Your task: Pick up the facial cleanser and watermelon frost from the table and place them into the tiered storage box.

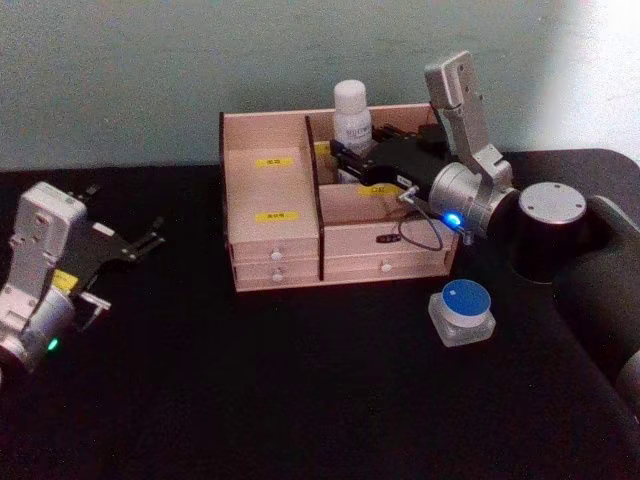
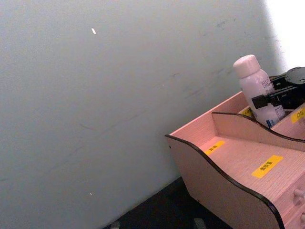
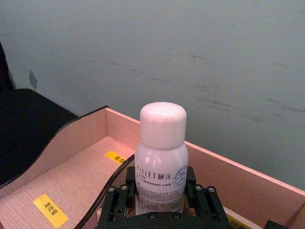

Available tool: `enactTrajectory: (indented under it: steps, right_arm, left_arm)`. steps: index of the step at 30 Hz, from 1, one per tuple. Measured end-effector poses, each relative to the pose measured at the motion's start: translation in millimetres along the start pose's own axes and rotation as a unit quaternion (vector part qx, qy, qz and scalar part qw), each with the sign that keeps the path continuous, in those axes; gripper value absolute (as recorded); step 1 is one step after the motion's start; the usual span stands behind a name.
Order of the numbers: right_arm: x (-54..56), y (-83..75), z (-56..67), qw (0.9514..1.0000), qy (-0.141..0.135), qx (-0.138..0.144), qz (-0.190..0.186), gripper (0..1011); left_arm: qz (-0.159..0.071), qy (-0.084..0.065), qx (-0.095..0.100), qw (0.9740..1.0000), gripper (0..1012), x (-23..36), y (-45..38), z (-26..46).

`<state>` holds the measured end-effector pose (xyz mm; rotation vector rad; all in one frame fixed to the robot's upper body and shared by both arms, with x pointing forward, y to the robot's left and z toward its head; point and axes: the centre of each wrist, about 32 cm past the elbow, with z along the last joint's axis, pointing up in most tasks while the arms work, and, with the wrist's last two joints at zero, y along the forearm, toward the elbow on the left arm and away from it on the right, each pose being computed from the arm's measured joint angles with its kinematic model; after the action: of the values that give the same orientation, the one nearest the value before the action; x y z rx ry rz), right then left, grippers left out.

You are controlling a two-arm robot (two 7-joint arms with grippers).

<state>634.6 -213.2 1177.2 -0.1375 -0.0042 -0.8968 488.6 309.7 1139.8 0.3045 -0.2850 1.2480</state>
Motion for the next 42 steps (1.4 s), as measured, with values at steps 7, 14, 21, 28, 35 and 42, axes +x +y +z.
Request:
enactTrajectory:
  steps: [7,14,21,28,35,42]
  right_arm:
    - [0.3,-0.4,-0.3,1.0,0.0,-0.001,-0.001,690]
    - [0.2,-0.4,-0.4,1.0,0.0,-0.001,-0.001,898]
    - [0.2,-0.4,-0.2,1.0,0.0,0.0,-0.001,1000]
    - [0.2,-0.4,-0.2,1.0,0.0,0.0,0.0,1000]
    - [-1.1,-3.4,2.1,0.9999,-0.004,0.01,-0.004,1000]
    - [-3.3,-11.5,10.1,0.9992,-0.012,0.036,-0.01,1000]
  left_arm:
    - [0.0,0.0,0.0,1.0,1001,0.0,0.0,0.0]
    - [0.0,0.0,0.0,1.0,1001,0.0,0.0,0.0]
    - [0.0,0.0,0.0,1.0,1001,0.0,0.0,0.0]
    - [0.0,0.0,0.0,1.0,1001,0.0,0.0,0.0]
    - [0.0,0.0,0.0,1.0,1001,0.0,0.0,0.0]
    - [0.0,0.0,0.0,1.0,1001,0.0,0.0,0.0]
